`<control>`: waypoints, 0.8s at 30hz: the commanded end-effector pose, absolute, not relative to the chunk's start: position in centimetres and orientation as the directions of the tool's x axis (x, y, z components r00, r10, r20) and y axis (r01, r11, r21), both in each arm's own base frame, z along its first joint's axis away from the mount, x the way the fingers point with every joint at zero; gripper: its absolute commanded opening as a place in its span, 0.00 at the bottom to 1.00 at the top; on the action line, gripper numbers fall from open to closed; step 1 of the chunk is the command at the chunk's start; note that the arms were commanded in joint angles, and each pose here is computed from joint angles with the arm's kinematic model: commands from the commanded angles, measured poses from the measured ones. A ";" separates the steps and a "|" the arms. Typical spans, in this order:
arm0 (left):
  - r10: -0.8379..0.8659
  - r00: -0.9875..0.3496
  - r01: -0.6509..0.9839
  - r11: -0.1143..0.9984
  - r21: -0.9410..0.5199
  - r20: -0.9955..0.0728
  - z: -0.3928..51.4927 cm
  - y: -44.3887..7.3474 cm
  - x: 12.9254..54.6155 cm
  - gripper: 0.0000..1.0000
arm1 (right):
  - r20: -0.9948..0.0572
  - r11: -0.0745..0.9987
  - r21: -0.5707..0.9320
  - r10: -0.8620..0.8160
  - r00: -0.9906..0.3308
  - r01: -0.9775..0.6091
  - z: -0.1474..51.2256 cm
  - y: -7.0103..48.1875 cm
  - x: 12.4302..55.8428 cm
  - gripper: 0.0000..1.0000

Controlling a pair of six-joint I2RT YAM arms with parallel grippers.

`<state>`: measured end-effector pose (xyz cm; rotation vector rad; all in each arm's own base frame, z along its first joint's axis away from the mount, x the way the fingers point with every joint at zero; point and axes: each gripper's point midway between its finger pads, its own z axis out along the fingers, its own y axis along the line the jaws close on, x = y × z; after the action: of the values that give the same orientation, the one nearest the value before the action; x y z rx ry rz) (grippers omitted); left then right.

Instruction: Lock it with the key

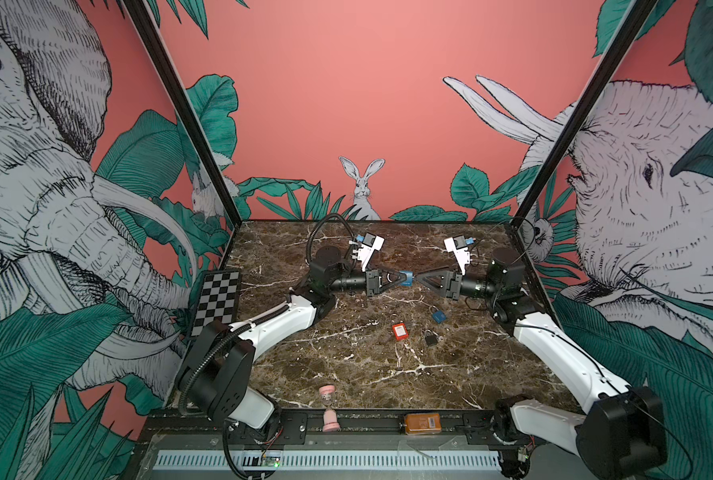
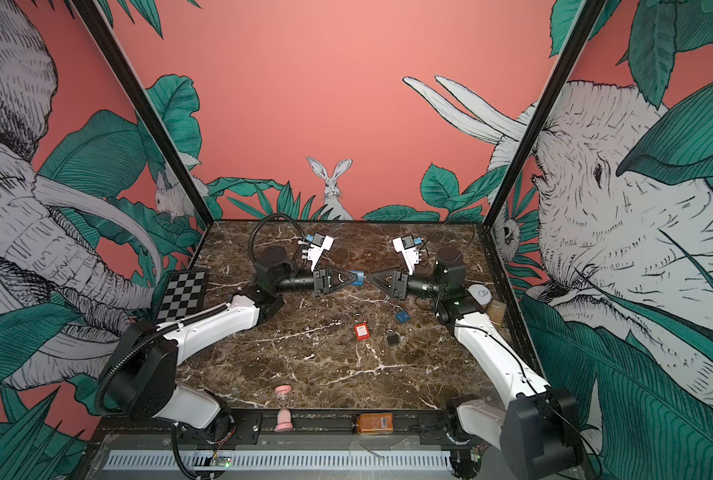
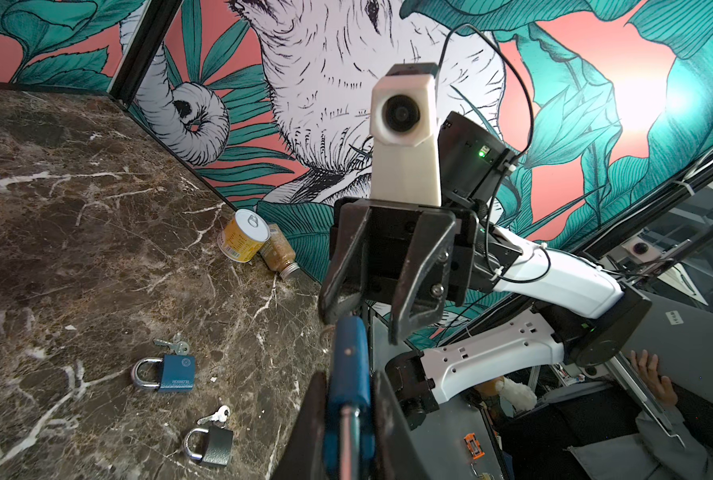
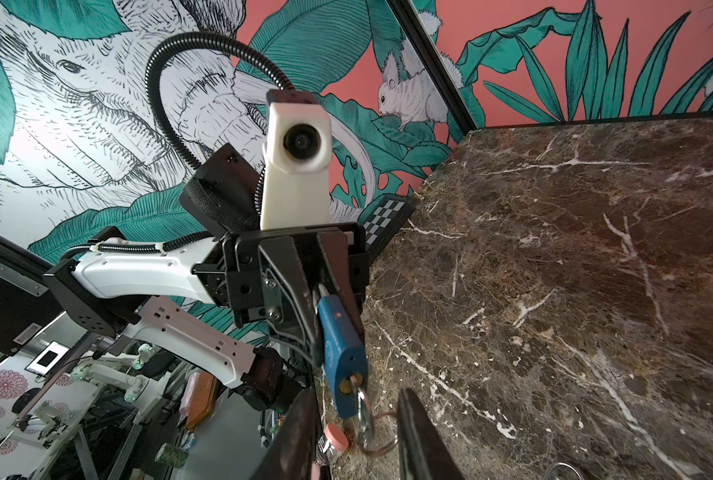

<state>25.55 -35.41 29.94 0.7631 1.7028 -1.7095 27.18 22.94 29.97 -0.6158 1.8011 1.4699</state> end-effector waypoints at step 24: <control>-0.071 -0.595 0.803 -0.011 -0.596 -0.801 32.2 -34.4 24.9 0.00 | -0.790 0.173 0.609 0.050 -0.611 -0.774 30.1 24.0 26.1 0.15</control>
<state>25.46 -35.26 29.90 0.7563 1.7023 -1.7046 26.55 23.89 29.45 -0.6451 1.8085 1.5185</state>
